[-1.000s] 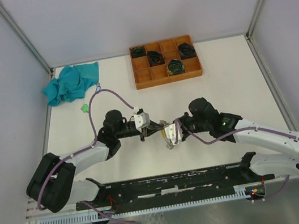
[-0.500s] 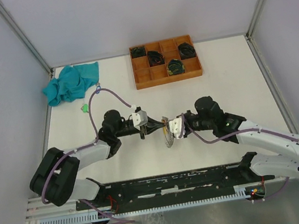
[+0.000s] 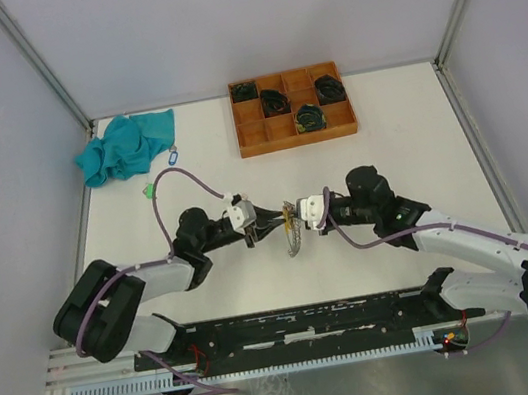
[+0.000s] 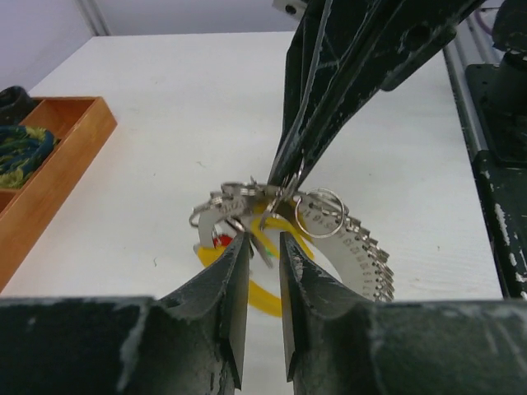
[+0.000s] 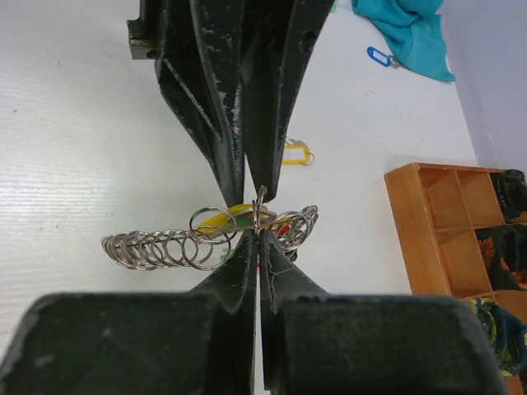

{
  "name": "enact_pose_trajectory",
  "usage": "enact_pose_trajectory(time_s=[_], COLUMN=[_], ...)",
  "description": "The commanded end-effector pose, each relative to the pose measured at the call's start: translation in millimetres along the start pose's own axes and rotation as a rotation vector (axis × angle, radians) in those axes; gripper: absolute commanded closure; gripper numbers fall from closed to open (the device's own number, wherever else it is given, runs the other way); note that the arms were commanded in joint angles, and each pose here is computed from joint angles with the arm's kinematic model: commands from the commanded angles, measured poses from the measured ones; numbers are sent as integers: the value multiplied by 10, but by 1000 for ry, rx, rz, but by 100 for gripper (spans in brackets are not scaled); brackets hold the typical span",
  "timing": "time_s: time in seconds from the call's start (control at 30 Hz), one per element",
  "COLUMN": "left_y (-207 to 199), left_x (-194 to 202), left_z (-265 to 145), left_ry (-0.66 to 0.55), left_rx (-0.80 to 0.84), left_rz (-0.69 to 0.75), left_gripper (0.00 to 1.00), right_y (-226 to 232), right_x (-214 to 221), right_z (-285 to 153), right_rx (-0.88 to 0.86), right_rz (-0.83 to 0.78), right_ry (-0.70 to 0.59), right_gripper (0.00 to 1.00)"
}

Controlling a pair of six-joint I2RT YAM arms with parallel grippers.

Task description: Put the keys on the keyring

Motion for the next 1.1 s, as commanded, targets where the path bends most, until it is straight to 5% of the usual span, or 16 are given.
enact_pose_trajectory(time_s=[0.0,0.53,1.07], left_y=[57,-145,-138], left_x=[-142,-512,-382], left_z=[-96,-212,-55], left_ry=[-47,-240,-199], left_rx=[-103,-58,10], left_rz=[111,216,162], left_gripper=[70,67,68], right_y=[-236,-225,-205], right_x=[-226,-156,-191], right_z=[-1,87,113], right_rx=[81,47,14], right_rz=[-33,3,8], right_ry=[-122,-128,-153], right_gripper=[99,99,99])
Point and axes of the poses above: each gripper's point midway between its finger pads, its own z axis out along the fingers, its own y axis along the line the jaws close on, x = y × z, the point moved 6 cm from there along -z, back along the fingers, and after that the axes turned 8 degrees about -z, right-handed, at the moved point
